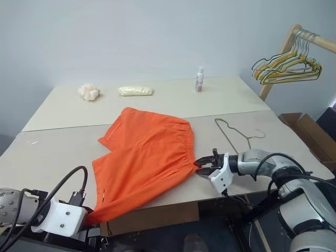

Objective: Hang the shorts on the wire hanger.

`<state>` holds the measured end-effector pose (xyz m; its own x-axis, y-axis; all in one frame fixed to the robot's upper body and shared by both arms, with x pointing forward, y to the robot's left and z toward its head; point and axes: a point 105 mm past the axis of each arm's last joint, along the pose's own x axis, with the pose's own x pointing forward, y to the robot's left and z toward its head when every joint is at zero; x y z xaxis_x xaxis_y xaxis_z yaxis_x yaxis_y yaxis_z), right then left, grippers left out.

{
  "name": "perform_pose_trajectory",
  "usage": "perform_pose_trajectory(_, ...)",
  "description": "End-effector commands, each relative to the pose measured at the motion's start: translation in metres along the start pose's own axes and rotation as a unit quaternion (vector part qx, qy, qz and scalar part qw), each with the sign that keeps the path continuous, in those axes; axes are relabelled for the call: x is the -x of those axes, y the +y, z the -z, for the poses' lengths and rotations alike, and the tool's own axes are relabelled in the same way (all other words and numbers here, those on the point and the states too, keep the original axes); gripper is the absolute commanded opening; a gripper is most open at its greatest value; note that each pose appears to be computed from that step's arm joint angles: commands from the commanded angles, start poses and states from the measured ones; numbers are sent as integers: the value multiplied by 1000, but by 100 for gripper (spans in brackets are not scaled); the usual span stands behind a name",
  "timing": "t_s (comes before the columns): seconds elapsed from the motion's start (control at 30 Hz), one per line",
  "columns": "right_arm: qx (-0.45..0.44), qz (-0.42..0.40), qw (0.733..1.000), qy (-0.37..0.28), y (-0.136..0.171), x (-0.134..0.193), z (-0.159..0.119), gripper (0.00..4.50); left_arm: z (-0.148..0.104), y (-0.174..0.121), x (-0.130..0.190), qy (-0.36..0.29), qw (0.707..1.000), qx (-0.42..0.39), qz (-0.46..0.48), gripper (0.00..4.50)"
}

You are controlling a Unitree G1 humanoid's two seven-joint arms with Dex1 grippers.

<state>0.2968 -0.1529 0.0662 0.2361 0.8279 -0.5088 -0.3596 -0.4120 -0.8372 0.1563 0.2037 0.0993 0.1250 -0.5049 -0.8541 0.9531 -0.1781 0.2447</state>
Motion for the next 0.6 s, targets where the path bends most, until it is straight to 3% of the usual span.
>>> perform_pose_trajectory(0.03,-1,35,999,-2,-12,15,-9,360,-8,8,17,-39,999,-1,-9,289)
perform_pose_trajectory(0.13,-48,61,997,28,-13,35,-12,450,-13,21,34,-80,996,29,-33,380)
perform_pose_trajectory(0.2,-134,94,984,65,-18,57,-12,450,-18,40,48,-126,987,63,-78,437)
perform_pose_trajectory(0.27,-238,131,958,96,-25,75,-11,450,-26,61,57,-174,972,77,-135,447)
perform_pose_trajectory(0.4,-434,217,856,176,-37,103,6,450,-55,104,68,-308,919,141,-201,447)
perform_pose_trajectory(0.6,-562,252,722,314,-18,128,35,450,-91,135,70,-401,877,168,-203,447)
